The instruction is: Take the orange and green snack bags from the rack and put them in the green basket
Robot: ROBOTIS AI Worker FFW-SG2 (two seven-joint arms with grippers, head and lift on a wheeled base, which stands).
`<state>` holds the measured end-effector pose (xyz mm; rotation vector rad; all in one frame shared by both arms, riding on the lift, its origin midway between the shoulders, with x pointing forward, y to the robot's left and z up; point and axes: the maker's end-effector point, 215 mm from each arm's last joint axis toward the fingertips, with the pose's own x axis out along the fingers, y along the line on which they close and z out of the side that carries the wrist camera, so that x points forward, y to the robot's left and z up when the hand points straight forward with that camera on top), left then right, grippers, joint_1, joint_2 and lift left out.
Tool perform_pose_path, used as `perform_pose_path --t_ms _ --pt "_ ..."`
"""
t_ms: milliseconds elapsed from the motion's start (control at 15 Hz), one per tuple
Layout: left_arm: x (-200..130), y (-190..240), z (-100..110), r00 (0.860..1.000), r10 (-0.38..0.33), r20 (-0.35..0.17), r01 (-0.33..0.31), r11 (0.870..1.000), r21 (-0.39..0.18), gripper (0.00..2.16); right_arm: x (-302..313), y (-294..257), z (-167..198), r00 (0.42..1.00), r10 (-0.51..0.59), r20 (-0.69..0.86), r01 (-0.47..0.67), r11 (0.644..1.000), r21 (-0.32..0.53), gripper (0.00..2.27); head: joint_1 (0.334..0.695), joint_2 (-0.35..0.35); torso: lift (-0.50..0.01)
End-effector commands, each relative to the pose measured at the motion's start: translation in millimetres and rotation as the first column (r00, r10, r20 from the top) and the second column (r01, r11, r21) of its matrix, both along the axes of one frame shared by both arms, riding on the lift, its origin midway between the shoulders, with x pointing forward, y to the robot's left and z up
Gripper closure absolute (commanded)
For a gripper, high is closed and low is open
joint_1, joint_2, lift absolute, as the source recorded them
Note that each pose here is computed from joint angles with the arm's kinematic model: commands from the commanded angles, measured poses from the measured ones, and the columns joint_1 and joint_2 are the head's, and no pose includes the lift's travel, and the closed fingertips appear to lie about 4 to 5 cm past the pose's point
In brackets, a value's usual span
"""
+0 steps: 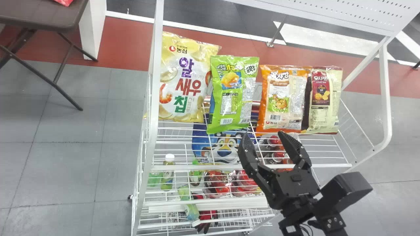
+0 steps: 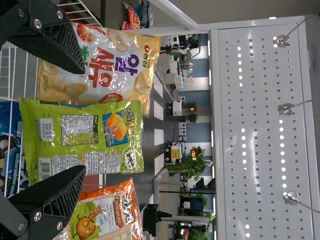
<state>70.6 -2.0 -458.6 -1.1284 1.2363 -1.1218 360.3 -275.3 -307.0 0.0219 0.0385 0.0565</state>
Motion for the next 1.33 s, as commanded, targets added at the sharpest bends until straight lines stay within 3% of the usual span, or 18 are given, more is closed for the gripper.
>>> perform_pose_path --t_ms 0,600,1267 --pt "0.9 -0.3 -0.3 1.0 0.003 0.004 -0.003 1.0 -0.002 1.95 0.5 -0.2 -1.2 1.0 -0.001 -0.003 0.001 1.0 0.0 0.14 0.695 -0.35 0.0" --pt "2.8 0.3 0.3 1.0 0.006 0.011 -0.006 1.0 -0.004 1.95 20.6 -7.6 -22.0 0.999 -0.012 -0.049 0.011 1.0 -0.01 0.14 0.695 -0.35 0.0" --pt "4.0 0.0 -2.4 0.999 -0.032 -0.002 0.032 0.999 0.013 1.95 107.6 -30.1 -57.6 0.993 -0.031 -0.11 0.028 0.999 -0.031 0.14 0.695 -0.35 0.0"
